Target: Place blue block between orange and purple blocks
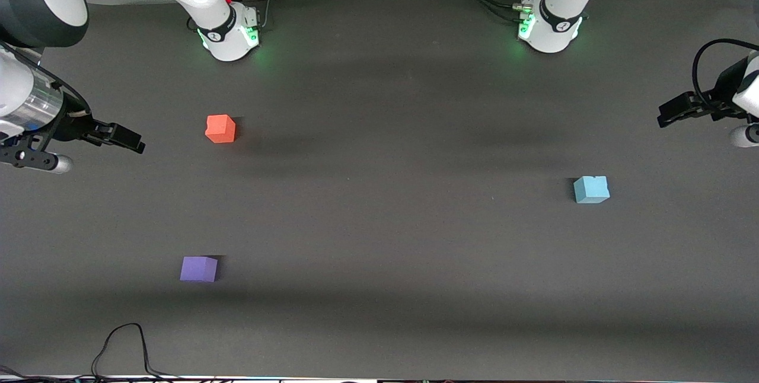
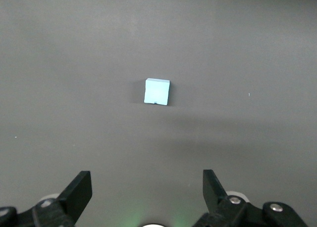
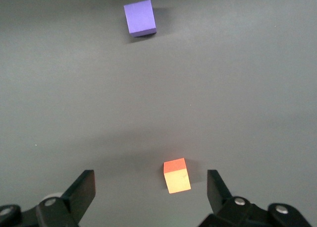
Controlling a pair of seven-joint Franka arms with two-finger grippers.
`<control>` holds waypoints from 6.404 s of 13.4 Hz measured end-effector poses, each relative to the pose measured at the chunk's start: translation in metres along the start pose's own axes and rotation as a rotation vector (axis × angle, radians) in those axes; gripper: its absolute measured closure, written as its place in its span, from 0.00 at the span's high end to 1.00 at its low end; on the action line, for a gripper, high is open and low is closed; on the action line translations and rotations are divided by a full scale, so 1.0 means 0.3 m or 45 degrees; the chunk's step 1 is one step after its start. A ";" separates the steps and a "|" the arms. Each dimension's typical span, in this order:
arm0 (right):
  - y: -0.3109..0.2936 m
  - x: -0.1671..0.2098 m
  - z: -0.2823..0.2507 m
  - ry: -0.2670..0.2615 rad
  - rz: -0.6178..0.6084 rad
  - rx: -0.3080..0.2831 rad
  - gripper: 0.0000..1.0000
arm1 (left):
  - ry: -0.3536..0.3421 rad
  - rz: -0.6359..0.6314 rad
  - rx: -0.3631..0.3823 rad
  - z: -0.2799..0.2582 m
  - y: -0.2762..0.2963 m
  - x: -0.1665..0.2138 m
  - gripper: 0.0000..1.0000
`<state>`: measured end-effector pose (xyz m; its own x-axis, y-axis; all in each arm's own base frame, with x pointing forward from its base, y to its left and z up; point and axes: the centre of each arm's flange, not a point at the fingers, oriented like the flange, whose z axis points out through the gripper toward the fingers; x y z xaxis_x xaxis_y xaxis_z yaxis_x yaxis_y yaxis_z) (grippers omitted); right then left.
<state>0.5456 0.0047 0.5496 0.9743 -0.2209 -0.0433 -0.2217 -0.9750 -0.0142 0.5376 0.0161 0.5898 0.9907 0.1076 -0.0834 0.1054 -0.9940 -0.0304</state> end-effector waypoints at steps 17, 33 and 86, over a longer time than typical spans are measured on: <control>-0.007 -0.058 -0.033 -0.028 -0.059 -0.003 1.00 | -0.051 -0.020 0.006 0.102 -0.023 0.072 1.00; -0.004 -0.116 -0.115 0.041 -0.113 0.008 1.00 | -0.018 0.003 -0.006 1.253 -0.042 0.185 1.00; -0.240 -0.087 0.042 0.000 -0.224 -0.018 1.00 | 0.023 -0.166 -0.170 1.308 1.906 -0.242 0.88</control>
<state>0.5358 0.0811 0.5391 0.9981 -0.0464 -0.0411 -0.0468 -0.9989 -0.0078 0.4923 -0.5515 0.1875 0.9691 0.2366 -0.0692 0.2424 -0.9657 0.0927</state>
